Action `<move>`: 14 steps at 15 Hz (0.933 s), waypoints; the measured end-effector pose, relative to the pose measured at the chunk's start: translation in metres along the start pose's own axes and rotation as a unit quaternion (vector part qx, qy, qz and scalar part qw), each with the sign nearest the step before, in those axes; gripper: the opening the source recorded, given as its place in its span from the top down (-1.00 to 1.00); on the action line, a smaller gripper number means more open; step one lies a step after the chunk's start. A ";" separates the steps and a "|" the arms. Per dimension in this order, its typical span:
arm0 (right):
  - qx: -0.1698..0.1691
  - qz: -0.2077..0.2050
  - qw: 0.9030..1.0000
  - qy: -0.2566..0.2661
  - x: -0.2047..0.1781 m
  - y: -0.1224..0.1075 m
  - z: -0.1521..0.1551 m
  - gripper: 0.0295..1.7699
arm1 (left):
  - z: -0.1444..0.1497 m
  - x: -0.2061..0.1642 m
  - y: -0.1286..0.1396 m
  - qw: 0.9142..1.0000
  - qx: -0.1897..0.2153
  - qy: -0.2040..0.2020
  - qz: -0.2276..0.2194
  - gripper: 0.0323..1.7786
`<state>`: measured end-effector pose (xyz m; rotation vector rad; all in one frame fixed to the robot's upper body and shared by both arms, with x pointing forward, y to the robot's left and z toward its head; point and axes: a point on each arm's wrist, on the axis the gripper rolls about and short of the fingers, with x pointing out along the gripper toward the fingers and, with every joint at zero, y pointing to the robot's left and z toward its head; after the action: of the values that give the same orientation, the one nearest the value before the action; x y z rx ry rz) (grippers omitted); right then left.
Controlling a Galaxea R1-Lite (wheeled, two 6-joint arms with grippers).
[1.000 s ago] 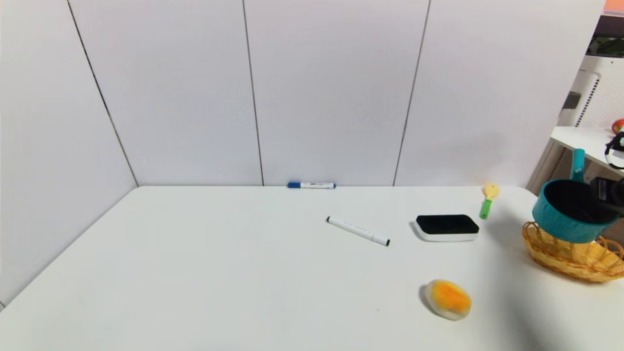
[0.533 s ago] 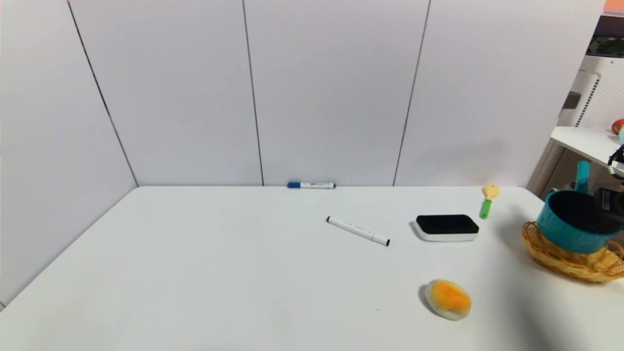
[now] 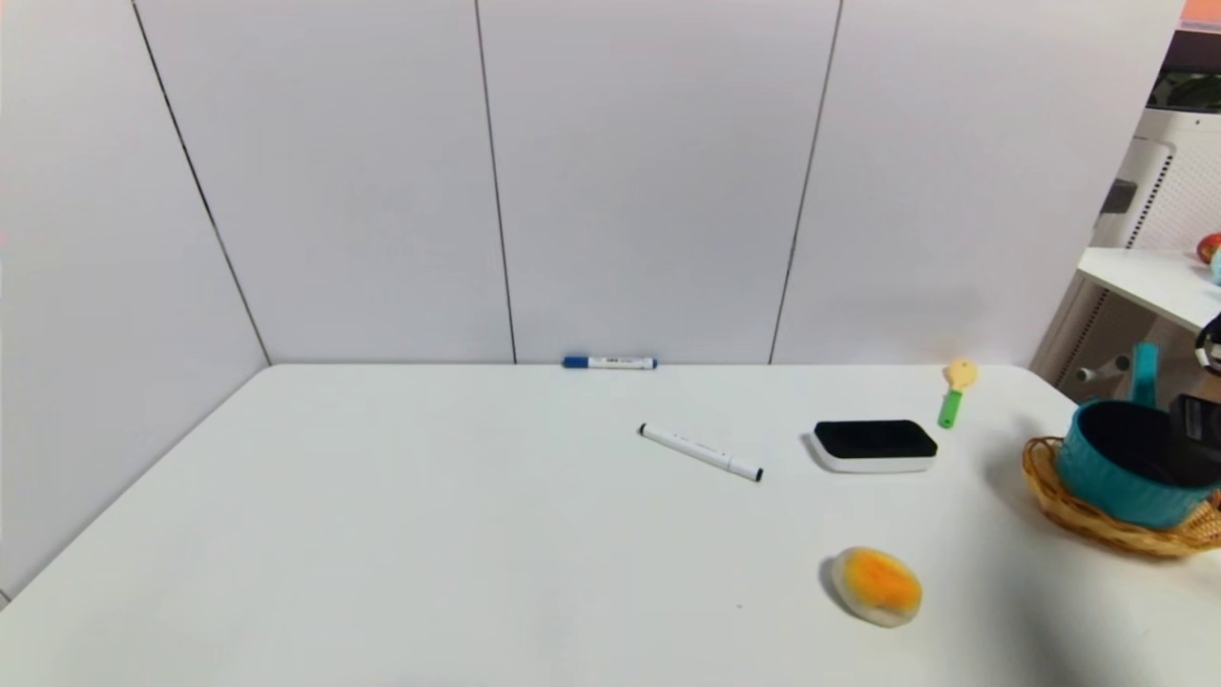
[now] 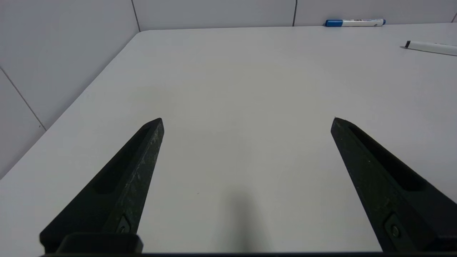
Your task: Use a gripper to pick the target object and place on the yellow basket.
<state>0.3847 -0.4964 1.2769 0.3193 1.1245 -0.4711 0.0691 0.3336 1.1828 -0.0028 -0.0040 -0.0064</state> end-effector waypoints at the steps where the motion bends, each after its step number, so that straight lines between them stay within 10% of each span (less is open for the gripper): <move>1: 0.000 0.000 1.000 0.002 0.000 0.000 -0.001 0.89 | 0.000 0.000 0.000 1.000 0.000 0.000 0.000 -0.90; 6: 0.003 0.000 1.000 -0.004 0.000 0.000 -0.001 0.02 | 0.000 0.000 0.000 1.000 0.000 0.000 0.000 -0.90; 14: -0.004 0.003 0.997 -0.078 -0.046 0.001 0.005 -0.59 | 0.000 0.000 0.000 1.000 0.000 0.000 0.000 -0.90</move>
<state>0.3728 -0.4887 1.3210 0.2745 0.9723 -0.4780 0.0691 0.3336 1.1828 -0.0028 -0.0045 -0.0064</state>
